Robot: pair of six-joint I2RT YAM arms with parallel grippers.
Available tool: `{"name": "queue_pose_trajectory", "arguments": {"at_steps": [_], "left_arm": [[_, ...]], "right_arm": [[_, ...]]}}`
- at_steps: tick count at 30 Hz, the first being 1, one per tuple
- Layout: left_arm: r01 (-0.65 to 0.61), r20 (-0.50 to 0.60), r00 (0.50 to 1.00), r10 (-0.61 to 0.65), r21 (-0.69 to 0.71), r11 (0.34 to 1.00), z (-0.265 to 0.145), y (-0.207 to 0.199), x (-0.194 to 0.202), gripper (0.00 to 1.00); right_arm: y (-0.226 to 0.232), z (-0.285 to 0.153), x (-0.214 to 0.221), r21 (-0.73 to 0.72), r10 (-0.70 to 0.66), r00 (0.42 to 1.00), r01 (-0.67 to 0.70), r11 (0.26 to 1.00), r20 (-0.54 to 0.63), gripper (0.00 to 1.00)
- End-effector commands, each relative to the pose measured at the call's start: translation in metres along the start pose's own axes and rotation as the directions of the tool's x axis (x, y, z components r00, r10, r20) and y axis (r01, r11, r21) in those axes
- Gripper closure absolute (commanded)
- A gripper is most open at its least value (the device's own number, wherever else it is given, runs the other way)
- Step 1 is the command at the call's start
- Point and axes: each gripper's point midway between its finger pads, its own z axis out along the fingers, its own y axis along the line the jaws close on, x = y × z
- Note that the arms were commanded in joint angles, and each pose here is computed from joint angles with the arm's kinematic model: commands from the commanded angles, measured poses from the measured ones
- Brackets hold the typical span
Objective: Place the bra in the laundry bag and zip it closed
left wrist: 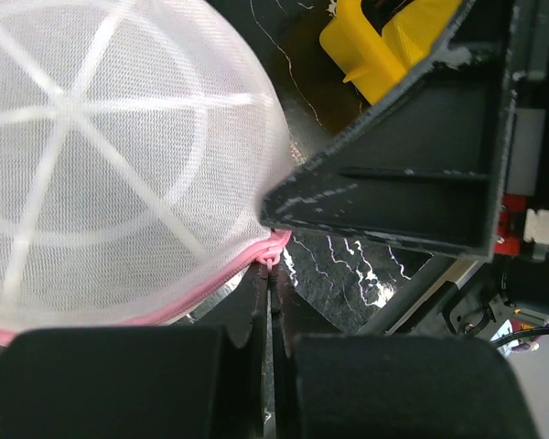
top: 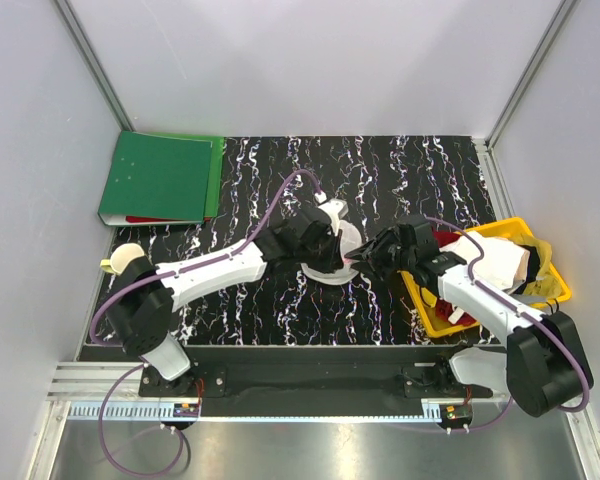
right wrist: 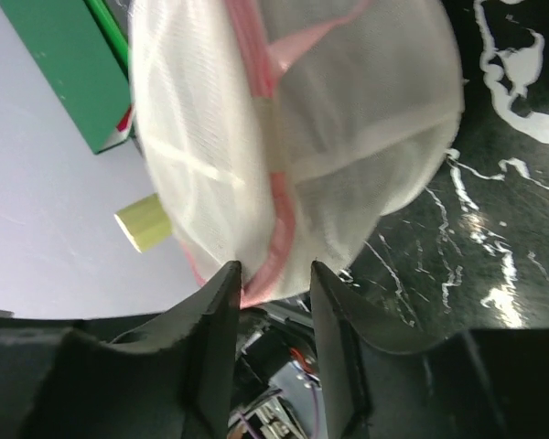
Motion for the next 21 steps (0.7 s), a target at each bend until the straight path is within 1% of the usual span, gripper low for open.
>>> {"name": "queue_pose_trajectory", "arguments": {"at_steps": [1, 2, 3, 4, 6, 7, 8, 10, 11, 12, 13, 14, 15, 16, 17, 18, 19, 21], "left_arm": [[-0.017, 0.062, 0.998, 0.012, 0.081, 0.997, -0.006, -0.026, -0.021, 1.00], [-0.016, 0.060, 0.998, 0.012, 0.081, 0.997, -0.005, -0.026, -0.020, 1.00], [-0.019, 0.059, 0.998, 0.014, 0.078, 0.997, -0.005, -0.024, -0.018, 1.00], [-0.020, 0.063, 0.998, 0.016, 0.068, 0.997, -0.006, -0.022, -0.019, 1.00], [-0.027, 0.079, 0.997, 0.024, 0.045, 0.999, -0.011, -0.016, -0.020, 1.00], [-0.027, 0.073, 0.997, 0.026, 0.015, 1.000, -0.012, -0.008, -0.015, 1.00], [-0.025, 0.074, 0.997, 0.025, -0.005, 1.000, -0.014, -0.001, -0.013, 1.00], [-0.009, 0.093, 0.996, 0.013, -0.042, 0.999, -0.023, 0.021, -0.018, 1.00], [0.003, 0.080, 0.997, 0.002, -0.067, 0.998, -0.025, 0.035, -0.010, 1.00], [0.003, 0.099, 0.995, 0.004, -0.076, 0.997, -0.034, 0.044, -0.014, 1.00], [0.030, 0.109, 0.994, -0.018, -0.108, 0.994, -0.040, 0.063, -0.018, 1.00], [0.036, 0.107, 0.994, -0.023, -0.129, 0.991, -0.044, 0.075, -0.015, 1.00], [0.027, 0.123, 0.992, -0.010, -0.139, 0.990, -0.052, 0.080, -0.019, 1.00], [0.035, 0.125, 0.992, -0.015, -0.158, 0.987, -0.058, 0.091, -0.021, 1.00], [0.028, 0.129, 0.992, -0.007, -0.164, 0.986, -0.061, 0.094, -0.022, 1.00], [0.012, 0.138, 0.990, 0.011, -0.165, 0.986, -0.067, 0.094, -0.025, 1.00], [0.002, 0.132, 0.991, 0.018, -0.150, 0.989, -0.068, 0.090, -0.025, 1.00], [-0.003, 0.129, 0.991, 0.021, -0.134, 0.991, -0.072, 0.085, -0.027, 1.00]], "right_arm": [[0.025, 0.005, -0.009, -0.085, 0.043, 0.998, -0.040, 0.996, 0.043, 0.62], [0.025, 0.006, -0.010, -0.084, 0.044, 0.998, -0.040, 0.996, 0.049, 0.65], [0.026, 0.005, -0.013, -0.086, 0.045, 0.997, -0.039, 0.995, 0.065, 0.71], [0.026, 0.005, -0.015, -0.085, 0.041, 0.996, -0.035, 0.996, 0.076, 0.81], [0.025, 0.005, -0.019, -0.079, 0.025, 0.995, -0.017, 0.997, 0.100, 0.95], [0.027, 0.004, -0.022, -0.080, 0.009, 0.994, 0.000, 0.997, 0.107, 1.00], [0.026, 0.004, -0.024, -0.071, -0.031, 0.993, 0.040, 0.997, 0.113, 1.00], [0.024, 0.004, -0.032, -0.058, -0.064, 0.992, 0.071, 0.996, 0.110, 1.00], [0.021, 0.005, -0.036, -0.057, -0.105, 0.989, 0.111, 0.992, 0.105, 1.00], [0.020, 0.005, -0.038, -0.066, -0.118, 0.990, 0.123, 0.990, 0.074, 1.00], [0.025, 0.005, -0.042, -0.078, -0.184, 0.981, 0.189, 0.979, 0.068, 1.00], [0.027, 0.006, -0.042, -0.086, -0.220, 0.974, 0.224, 0.971, 0.053, 1.00], [0.027, 0.010, -0.038, -0.096, -0.247, 0.969, 0.246, 0.964, 0.005, 1.00], [0.035, 0.009, -0.043, -0.112, -0.273, 0.962, 0.272, 0.956, 0.010, 1.00], [0.036, 0.011, -0.044, -0.115, -0.308, 0.951, 0.306, 0.945, 0.007, 1.00], [0.035, 0.016, -0.044, -0.110, -0.315, 0.949, 0.312, 0.944, -0.013, 1.00], [0.045, 0.018, -0.048, -0.129, -0.350, 0.937, 0.346, 0.929, -0.010, 1.00], [0.058, 0.027, -0.049, -0.158, -0.377, 0.924, 0.363, 0.918, -0.064, 1.00]]}}
